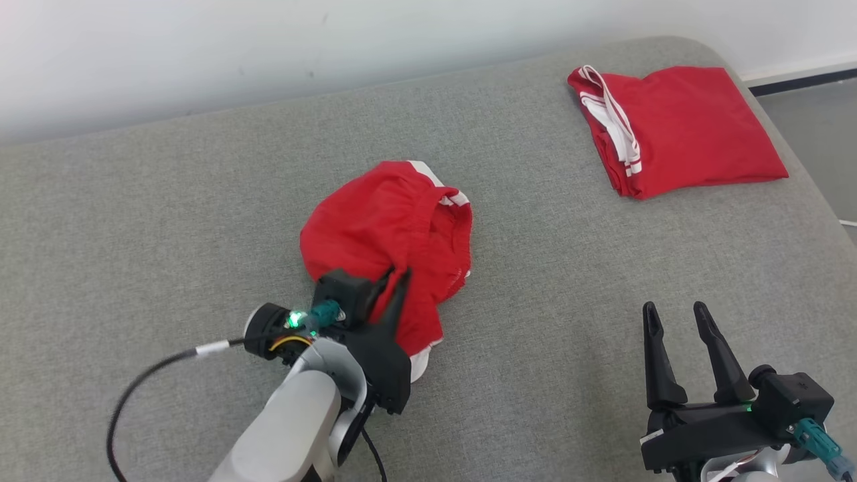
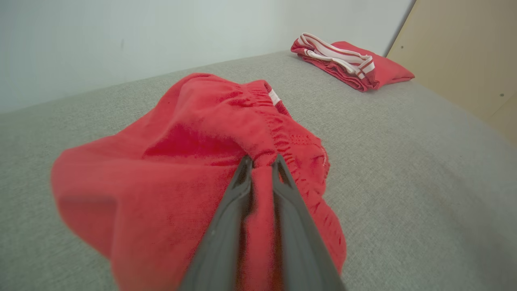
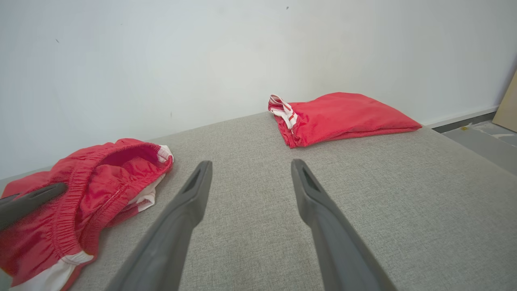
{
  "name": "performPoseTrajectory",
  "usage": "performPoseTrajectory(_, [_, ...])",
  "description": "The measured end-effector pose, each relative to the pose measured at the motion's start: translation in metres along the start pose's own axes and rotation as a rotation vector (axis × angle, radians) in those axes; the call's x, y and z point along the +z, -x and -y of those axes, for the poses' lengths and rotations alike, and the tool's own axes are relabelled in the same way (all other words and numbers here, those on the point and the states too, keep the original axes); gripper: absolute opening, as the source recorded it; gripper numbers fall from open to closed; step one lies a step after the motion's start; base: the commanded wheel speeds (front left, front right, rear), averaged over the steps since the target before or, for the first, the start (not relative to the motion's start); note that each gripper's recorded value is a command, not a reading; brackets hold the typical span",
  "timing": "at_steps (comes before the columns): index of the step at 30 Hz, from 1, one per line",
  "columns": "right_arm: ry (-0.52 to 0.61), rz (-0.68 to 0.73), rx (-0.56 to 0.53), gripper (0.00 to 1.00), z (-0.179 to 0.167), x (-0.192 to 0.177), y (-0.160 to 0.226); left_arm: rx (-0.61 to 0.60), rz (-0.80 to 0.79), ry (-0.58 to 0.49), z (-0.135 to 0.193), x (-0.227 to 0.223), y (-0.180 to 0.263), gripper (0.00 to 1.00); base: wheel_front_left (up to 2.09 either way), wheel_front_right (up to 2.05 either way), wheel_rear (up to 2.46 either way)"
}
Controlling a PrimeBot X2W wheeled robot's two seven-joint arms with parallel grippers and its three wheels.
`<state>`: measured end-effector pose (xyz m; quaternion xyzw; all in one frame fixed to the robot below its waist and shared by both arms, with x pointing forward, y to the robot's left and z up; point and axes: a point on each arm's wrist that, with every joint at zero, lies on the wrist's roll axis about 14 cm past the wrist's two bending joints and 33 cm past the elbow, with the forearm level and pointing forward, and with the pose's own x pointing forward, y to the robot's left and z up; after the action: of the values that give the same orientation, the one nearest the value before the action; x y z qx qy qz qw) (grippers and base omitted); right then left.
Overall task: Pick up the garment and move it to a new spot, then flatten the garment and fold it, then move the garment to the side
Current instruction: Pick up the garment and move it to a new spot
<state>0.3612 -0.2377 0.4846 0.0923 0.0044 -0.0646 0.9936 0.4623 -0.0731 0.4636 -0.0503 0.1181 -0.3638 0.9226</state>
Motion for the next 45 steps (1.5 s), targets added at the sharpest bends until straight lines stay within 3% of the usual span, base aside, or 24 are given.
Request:
performPoseTrajectory(1, [-0.001, 0.002, 0.003, 1.0, -0.001, 0.001, -0.001, -0.004, -0.008, -0.012, 0.001, -0.004, 0.002, 1.0, 0.0, 0.0, 0.0])
performPoseTrajectory(12, [-0.002, 0.023, 0.022, 1.0, -0.004, 0.009, 0.005, 0.011, 0.268, -0.08, 0.004, 0.083, 0.016, 1.0, 0.0, 0.0, 0.0])
performPoseTrajectory(16, [-0.005, 0.039, 0.054, 1.0, -0.014, 0.016, 0.004, 0.089, 0.369, -0.096, -0.019, 0.115, 0.041, 1.0, 0.0, 0.0, 0.0])
performPoseTrajectory(21, [-0.011, 0.044, 0.102, 1.0, -0.03, 0.02, 0.005, 0.249, 0.423, -0.113, -0.066, 0.124, 0.092, 1.0, 0.0, 0.0, 0.0])
performPoseTrajectory(26, [-0.011, 0.054, 0.152, 1.0, -0.046, 0.025, 0.005, 0.406, 0.46, -0.129, -0.104, 0.123, 0.149, 1.0, 0.0, 0.0, 0.0])
performPoseTrajectory(34, [-0.011, 0.06, 0.219, 1.0, -0.069, 0.029, 0.004, 0.648, 0.415, -0.109, -0.145, 0.082, 0.235, 1.0, 0.0, 0.0, 0.0])
performPoseTrajectory(38, [-0.004, 0.053, 0.245, 1.0, -0.077, 0.029, 0.005, 0.731, 0.402, -0.092, -0.152, 0.065, 0.266, 1.0, 0.0, 0.0, 0.0])
performPoseTrajectory(45, [0.003, 0.043, 0.27, 1.0, -0.084, 0.028, 0.007, 0.771, 0.408, -0.079, -0.141, 0.05, 0.299, 1.0, 0.0, 0.0, 0.0])
